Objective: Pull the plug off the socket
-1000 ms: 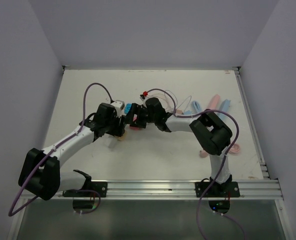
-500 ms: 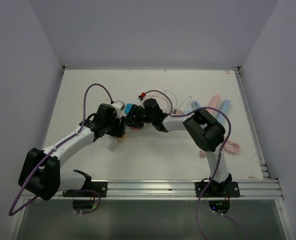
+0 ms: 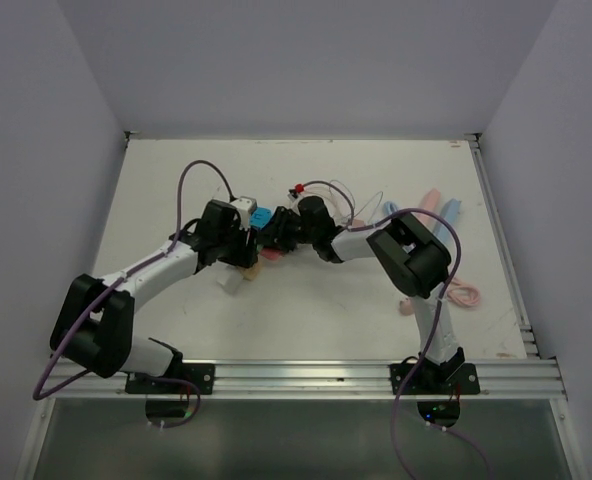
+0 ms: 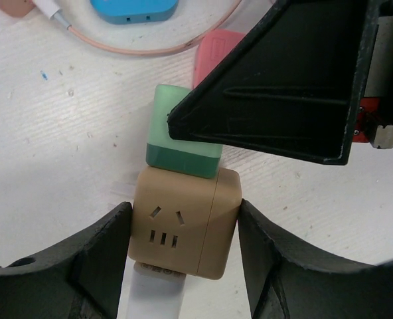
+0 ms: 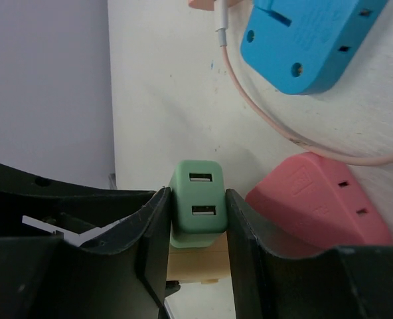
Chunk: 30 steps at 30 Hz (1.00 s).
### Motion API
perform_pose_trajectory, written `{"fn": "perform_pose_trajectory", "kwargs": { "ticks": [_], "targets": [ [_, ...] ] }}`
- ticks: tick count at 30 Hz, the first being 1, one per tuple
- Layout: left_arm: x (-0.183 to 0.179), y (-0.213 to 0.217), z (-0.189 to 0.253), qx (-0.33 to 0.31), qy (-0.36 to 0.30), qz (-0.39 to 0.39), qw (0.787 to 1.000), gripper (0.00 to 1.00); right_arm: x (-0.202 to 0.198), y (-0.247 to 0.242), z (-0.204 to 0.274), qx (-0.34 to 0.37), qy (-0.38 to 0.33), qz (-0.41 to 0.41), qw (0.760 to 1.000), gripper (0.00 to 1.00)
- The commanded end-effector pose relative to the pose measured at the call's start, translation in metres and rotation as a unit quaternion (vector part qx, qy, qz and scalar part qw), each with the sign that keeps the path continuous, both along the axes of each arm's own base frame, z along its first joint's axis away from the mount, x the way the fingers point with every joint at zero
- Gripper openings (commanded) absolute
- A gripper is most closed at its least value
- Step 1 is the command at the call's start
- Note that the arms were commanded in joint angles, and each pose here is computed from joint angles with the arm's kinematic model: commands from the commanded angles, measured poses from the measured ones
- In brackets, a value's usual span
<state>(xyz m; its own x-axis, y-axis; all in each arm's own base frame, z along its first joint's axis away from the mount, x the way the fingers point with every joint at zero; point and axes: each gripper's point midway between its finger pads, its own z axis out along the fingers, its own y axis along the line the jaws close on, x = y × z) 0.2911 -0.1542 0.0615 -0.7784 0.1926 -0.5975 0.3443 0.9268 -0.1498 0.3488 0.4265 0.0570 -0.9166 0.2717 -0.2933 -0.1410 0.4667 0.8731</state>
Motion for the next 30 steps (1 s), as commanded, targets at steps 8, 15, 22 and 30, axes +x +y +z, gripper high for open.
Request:
{"fn": "perform_pose_trajectory", "kwargs": {
  "ticks": [8, 15, 22, 30],
  "targets": [
    [-0.031, 0.001, -0.029, 0.020, 0.080, -0.015, 0.996, 0.00, 0.066, -0.057, 0.045, 0.073, -0.042, -0.113, 0.990, 0.00],
    [-0.030, 0.000, -0.020, 0.019, 0.061, -0.017, 0.998, 0.00, 0.087, -0.090, 0.050, 0.037, -0.047, -0.168, 0.984, 0.00],
    [-0.028, 0.004, -0.018, 0.028, 0.055, -0.004, 0.998, 0.00, 0.111, -0.117, 0.059, -0.006, -0.069, -0.239, 0.969, 0.00],
    [-0.031, 0.009, -0.023, 0.039, 0.067, 0.007, 0.997, 0.00, 0.129, -0.140, 0.073, -0.009, -0.100, -0.295, 0.950, 0.00]
  ]
}}
